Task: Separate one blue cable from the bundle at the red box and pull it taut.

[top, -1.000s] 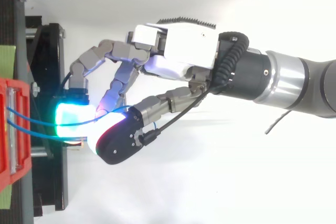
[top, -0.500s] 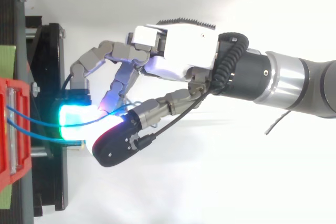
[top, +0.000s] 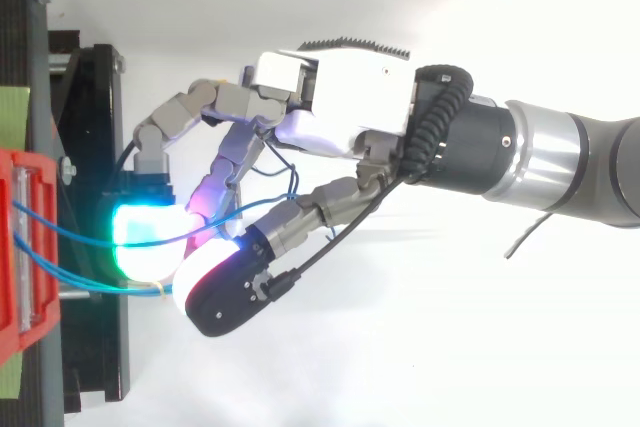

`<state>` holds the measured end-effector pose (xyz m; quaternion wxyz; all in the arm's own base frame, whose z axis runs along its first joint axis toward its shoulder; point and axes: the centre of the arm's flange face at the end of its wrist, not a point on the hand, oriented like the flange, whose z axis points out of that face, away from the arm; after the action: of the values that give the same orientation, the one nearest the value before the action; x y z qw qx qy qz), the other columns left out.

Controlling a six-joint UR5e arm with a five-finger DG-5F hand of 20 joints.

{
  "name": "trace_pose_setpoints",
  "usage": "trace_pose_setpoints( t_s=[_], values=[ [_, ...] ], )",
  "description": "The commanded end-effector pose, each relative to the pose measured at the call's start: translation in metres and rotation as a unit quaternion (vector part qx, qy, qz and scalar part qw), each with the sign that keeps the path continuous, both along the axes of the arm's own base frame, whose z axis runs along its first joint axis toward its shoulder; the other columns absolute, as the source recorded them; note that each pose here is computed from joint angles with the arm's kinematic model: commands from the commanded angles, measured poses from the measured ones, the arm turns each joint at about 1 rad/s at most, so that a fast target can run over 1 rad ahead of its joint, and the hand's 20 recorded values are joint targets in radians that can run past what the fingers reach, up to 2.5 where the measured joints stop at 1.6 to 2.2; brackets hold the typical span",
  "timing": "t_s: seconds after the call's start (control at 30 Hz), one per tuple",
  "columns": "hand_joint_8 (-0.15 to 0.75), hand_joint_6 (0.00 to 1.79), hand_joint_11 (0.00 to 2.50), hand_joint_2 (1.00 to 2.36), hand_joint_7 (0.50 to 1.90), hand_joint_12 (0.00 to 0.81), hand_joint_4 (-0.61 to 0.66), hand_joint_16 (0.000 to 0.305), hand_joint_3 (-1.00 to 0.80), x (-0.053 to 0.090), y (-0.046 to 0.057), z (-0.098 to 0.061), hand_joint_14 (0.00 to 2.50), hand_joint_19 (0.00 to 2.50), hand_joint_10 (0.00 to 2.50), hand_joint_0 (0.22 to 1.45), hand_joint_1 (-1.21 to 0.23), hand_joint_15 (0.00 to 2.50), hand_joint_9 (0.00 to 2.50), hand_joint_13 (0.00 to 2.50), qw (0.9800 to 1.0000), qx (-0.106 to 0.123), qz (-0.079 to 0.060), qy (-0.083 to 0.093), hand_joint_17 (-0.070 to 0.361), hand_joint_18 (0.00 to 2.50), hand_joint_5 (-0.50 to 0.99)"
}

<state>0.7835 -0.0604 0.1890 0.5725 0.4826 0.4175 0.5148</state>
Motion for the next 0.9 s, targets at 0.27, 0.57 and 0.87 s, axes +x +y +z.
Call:
trace_pose_setpoints(
  t_s=[0.27, 0.57, 0.87],
  values=[
    [0.303, 0.89, 1.2, 1.0, 0.83, 0.397, 0.0, 0.055, -0.5, -0.0008, 0.0017, -0.0012, 0.03, 0.82, 0.02, 0.55, -0.72, 0.74, 1.21, 1.08, 0.9999, 0.014, 0.003, 0.005, 0.124, 1.05, -0.13],
    [0.292, 0.88, 1.19, 1.0, 0.86, 0.398, -0.03, 0.055, -0.5, -0.0009, 0.002, -0.0014, 0.03, 0.86, 0.02, 0.62, -0.66, 0.75, 1.21, 1.09, 0.9998, 0.017, 0.005, 0.006, 0.123, 1.04, -0.13],
    [0.276, 0.9, 1.2, 1.01, 0.9, 0.383, -0.06, 0.055, -0.43, -0.0005, 0.0022, -0.0007, 0.03, 0.83, 0.02, 0.7, -0.89, 0.75, 1.15, 1.06, 0.9998, 0.017, 0.006, 0.005, 0.123, 1.03, -0.16]
  ],
)
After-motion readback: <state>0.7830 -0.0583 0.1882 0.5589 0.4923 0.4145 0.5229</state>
